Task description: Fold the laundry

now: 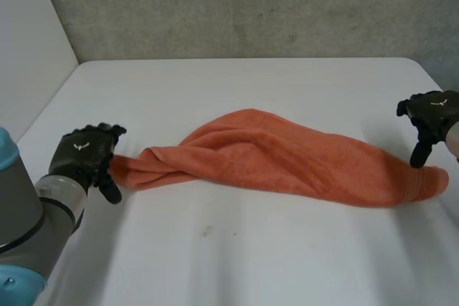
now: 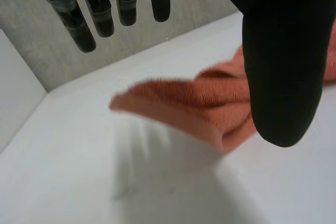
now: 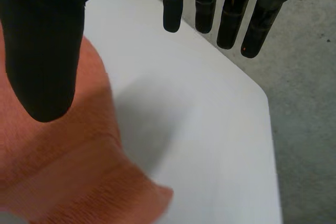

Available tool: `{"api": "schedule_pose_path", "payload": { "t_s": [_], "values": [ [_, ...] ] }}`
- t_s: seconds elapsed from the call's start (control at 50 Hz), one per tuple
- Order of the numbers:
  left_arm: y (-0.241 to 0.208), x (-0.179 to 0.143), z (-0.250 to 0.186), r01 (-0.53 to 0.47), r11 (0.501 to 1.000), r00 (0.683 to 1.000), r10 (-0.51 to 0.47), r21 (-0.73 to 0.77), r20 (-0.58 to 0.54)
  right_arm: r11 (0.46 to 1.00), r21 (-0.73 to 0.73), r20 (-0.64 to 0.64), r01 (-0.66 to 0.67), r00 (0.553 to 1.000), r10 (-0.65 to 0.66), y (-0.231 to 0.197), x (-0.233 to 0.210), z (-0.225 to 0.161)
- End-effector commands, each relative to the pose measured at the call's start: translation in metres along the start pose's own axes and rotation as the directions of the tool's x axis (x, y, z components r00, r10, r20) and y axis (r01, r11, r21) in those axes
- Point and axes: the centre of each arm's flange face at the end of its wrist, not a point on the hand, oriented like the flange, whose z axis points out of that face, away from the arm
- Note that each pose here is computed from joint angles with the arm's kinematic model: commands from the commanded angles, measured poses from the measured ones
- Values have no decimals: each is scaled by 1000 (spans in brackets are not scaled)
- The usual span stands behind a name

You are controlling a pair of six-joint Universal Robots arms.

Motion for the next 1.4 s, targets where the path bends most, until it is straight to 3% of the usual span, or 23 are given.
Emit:
{"api": "schedule_pose_path", "payload": {
  "t_s": [0.02, 0.14, 0.34, 0.38, 0.48, 0.6, 0.7, 0.92, 1.08, 1.24, 1.4],
  "values": [
    [-35, -6, -7, 94, 988, 995, -96, 122, 7, 988, 91, 52, -124, 991, 119, -4, -15, -11],
    [-52, -13, 7, 198, 967, 979, -203, 163, 11, 985, 122, 157, -121, 982, 101, -8, -42, -37],
    [-23, -26, 57, 248, 968, 966, -245, -28, 84, 992, 79, 233, -102, 969, 81, 10, -72, -57],
    [-19, -26, 69, 319, 943, 945, -309, -91, 103, 993, 72, 242, -95, 967, 75, 14, -76, -59],
    [-7, -27, 80, 394, 888, 918, -368, -235, 150, 994, 63, 247, -94, 966, 75, 17, -78, -60],
    [5, -22, 78, 394, 831, 919, -365, -393, 149, 994, 46, 246, -99, 966, 85, 22, -77, -60],
    [5, -19, 80, 399, 824, 915, -383, -401, 125, 994, 40, 256, -99, 963, 85, 24, -79, -61],
    [0, -20, 83, 442, 812, 895, -429, -382, 125, 994, 50, 262, -97, 962, 80, 25, -80, -60],
    [-30, -26, 79, 459, 860, 888, -452, -222, 81, 994, 15, 289, -105, 952, 96, 25, -81, -66],
    [-63, -31, 63, 438, 897, 899, -437, -60, 27, 990, -74, 325, -117, 936, 135, 35, -80, -72],
    [-92, -35, 45, 348, 935, 937, -348, 69, -11, 990, 9, 290, -140, 948, 131, 42, -70, -53]
  ]
}}
